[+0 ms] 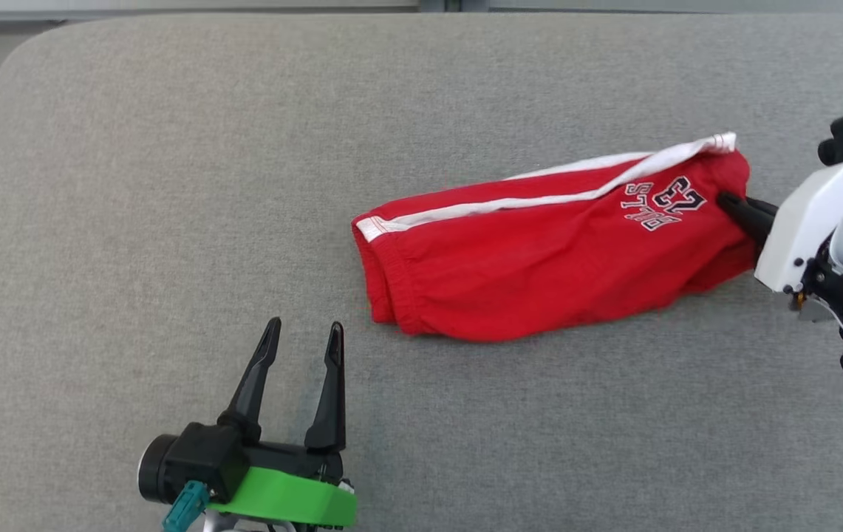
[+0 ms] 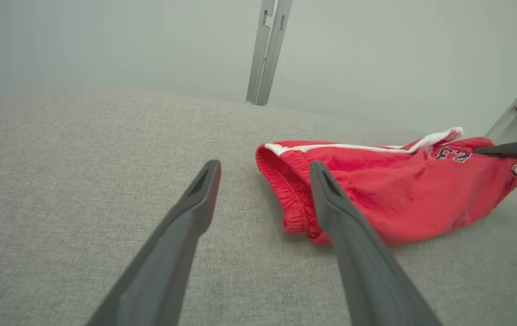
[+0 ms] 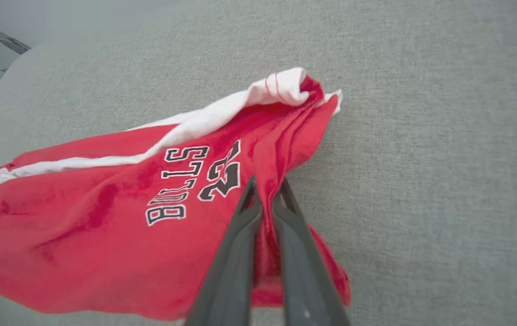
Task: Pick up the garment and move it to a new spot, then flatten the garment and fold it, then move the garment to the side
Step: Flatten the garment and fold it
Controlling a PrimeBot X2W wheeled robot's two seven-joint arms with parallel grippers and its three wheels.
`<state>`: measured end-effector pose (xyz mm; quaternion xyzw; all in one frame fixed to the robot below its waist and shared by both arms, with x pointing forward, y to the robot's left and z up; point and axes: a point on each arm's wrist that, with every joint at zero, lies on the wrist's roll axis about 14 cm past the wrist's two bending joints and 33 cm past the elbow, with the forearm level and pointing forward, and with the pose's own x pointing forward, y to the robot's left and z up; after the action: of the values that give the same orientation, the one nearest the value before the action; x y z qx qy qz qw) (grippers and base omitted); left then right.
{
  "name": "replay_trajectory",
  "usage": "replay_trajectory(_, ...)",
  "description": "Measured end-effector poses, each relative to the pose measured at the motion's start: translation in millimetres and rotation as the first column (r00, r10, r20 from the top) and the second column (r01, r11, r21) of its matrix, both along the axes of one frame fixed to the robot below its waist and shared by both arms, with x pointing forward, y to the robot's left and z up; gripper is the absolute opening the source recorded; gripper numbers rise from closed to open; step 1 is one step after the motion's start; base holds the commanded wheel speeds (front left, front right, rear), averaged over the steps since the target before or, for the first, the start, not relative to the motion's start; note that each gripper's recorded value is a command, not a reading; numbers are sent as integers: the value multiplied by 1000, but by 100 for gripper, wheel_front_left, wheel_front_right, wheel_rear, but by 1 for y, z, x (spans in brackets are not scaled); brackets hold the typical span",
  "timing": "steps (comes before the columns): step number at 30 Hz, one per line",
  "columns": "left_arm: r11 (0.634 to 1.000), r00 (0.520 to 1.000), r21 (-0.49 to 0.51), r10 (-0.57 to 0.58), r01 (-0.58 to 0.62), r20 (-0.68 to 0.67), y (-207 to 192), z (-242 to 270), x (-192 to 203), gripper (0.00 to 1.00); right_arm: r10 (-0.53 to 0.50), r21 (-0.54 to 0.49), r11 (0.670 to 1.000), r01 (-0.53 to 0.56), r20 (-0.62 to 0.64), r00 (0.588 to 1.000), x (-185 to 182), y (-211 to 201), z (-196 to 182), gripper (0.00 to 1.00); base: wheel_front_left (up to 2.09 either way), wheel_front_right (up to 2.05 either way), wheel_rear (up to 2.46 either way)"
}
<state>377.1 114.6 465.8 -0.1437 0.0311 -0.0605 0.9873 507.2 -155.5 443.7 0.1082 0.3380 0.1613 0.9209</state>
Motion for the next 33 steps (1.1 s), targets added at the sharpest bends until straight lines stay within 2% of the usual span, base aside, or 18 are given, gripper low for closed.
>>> replay_trajectory(7,999,998,-5,-44,44,40,-11,12,-2,100,-162,28,986,162,-25,987,-31,-48,-3,0,0,0,0)
replay_trajectory(11,998,998,-9,-57,57,30,-15,9,-5,100,-222,10,975,223,-36,974,-33,-65,-11,0,0,0,0)
replay_trajectory(14,999,999,-9,-50,50,20,-13,6,-6,100,-228,5,974,228,-14,974,-25,-66,-7,0,0,0,0)
replay_trajectory(18,999,999,-11,-36,36,12,-9,4,-7,100,-156,26,988,155,59,986,-11,-42,17,0,0,0,0)
replay_trajectory(23,999,999,-22,-25,25,21,-8,9,-9,100,17,100,995,-29,119,993,-19,22,49,0,0,0,0)
replay_trajectory(28,999,1000,-32,-19,19,22,-7,10,-10,100,220,107,967,-230,93,971,-47,85,52,0,0,0,0)
replay_trajectory(33,999,1000,-36,-1,2,28,-3,13,-8,100,304,146,939,-311,67,950,-63,130,40,0,0,0,0)
